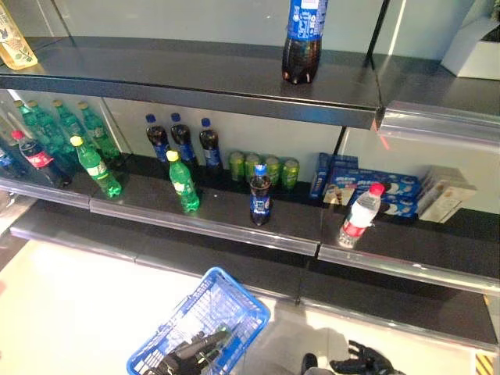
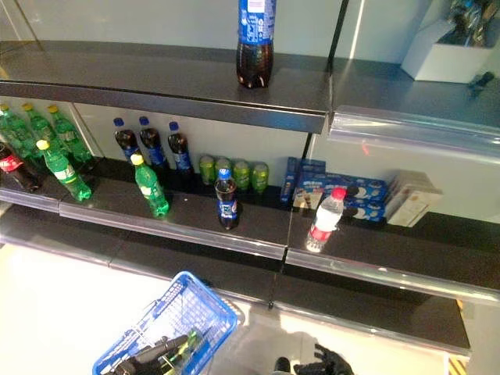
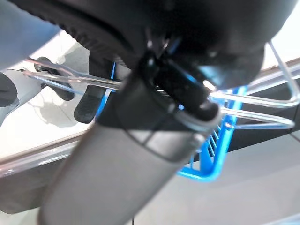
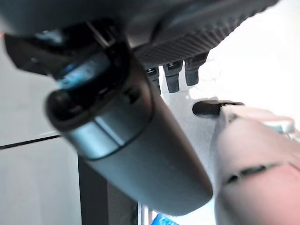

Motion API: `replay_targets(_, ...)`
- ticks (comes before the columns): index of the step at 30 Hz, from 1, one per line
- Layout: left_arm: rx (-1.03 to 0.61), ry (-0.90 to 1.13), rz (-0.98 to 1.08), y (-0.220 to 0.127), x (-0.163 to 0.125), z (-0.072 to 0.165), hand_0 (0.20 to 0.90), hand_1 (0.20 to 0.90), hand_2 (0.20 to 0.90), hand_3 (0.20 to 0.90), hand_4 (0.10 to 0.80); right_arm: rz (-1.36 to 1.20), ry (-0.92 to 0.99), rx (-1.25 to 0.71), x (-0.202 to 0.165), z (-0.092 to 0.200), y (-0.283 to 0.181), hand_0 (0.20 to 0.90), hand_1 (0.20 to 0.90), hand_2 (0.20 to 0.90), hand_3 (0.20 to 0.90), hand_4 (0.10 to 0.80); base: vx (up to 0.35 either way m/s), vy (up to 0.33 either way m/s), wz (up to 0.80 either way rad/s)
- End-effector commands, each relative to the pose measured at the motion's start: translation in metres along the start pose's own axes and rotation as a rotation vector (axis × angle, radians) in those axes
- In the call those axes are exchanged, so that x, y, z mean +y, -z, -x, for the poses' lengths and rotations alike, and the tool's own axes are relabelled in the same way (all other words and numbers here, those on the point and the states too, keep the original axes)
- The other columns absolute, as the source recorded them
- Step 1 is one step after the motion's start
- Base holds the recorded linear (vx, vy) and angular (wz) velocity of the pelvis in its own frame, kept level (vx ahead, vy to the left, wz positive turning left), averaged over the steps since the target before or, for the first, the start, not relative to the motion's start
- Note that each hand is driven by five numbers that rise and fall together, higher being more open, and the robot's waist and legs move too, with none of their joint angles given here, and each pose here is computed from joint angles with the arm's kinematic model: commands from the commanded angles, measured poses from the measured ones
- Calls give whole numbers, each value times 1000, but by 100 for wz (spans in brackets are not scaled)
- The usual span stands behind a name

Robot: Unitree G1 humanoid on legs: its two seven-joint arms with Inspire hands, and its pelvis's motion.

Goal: Pick up the drink and place into the basket.

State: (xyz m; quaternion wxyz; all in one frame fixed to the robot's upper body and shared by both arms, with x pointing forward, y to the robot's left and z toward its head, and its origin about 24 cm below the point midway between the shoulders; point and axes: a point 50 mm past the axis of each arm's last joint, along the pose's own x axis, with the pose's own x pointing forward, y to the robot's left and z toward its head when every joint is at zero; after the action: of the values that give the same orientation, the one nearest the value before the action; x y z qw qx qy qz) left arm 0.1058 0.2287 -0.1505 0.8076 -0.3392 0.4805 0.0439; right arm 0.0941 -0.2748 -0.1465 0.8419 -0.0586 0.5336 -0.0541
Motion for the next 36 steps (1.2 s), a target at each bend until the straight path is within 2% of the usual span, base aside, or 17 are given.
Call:
replay_targets(1, -73, 154, -78, -31, -16, -2, 300, 300, 300, 200, 100, -24, 22, -19, -3, -1, -7, 900, 900, 900, 900, 800, -58, -10, 57)
replay_targets(12, -90, 154, -58, -30, -14, -1, 300, 300, 300, 200, 100, 12, -5, -38, 1, -3, -12, 900, 900, 900, 900, 800, 18, 44, 8)
replay_targets(15, -101, 173, -41, -25, -13, -1, 300, 300, 300, 200, 100, 7, 11, -82, -3, -4, -26, 900, 900, 900, 900, 800, 4, 148, -7)
replay_targets(19, -78, 162, -35, -19, -10, 0, 300, 300, 300, 200, 100, -3, 25, -111, -4, -3, -28, 900, 900, 900, 900, 800, 3, 177, -70)
replay_targets(25, -99, 134, -38, -32, -2, 6, 300, 300, 300, 200, 100, -35, 18, -84, -5, 0, -12, 900, 900, 900, 900, 800, -164, 20, -95)
replay_targets(30, -130, 118, -21, -39, -8, 2, 300, 300, 300, 200, 100, -58, 30, -36, -7, 0, -3, 900, 900, 900, 900, 800, -141, -155, -38)
replay_targets(36, -167, 140, -13, -52, -18, -2, 300, 300, 300, 200, 100, -14, -6, -50, 4, -5, -19, 900, 900, 900, 900, 800, -79, -260, -35)
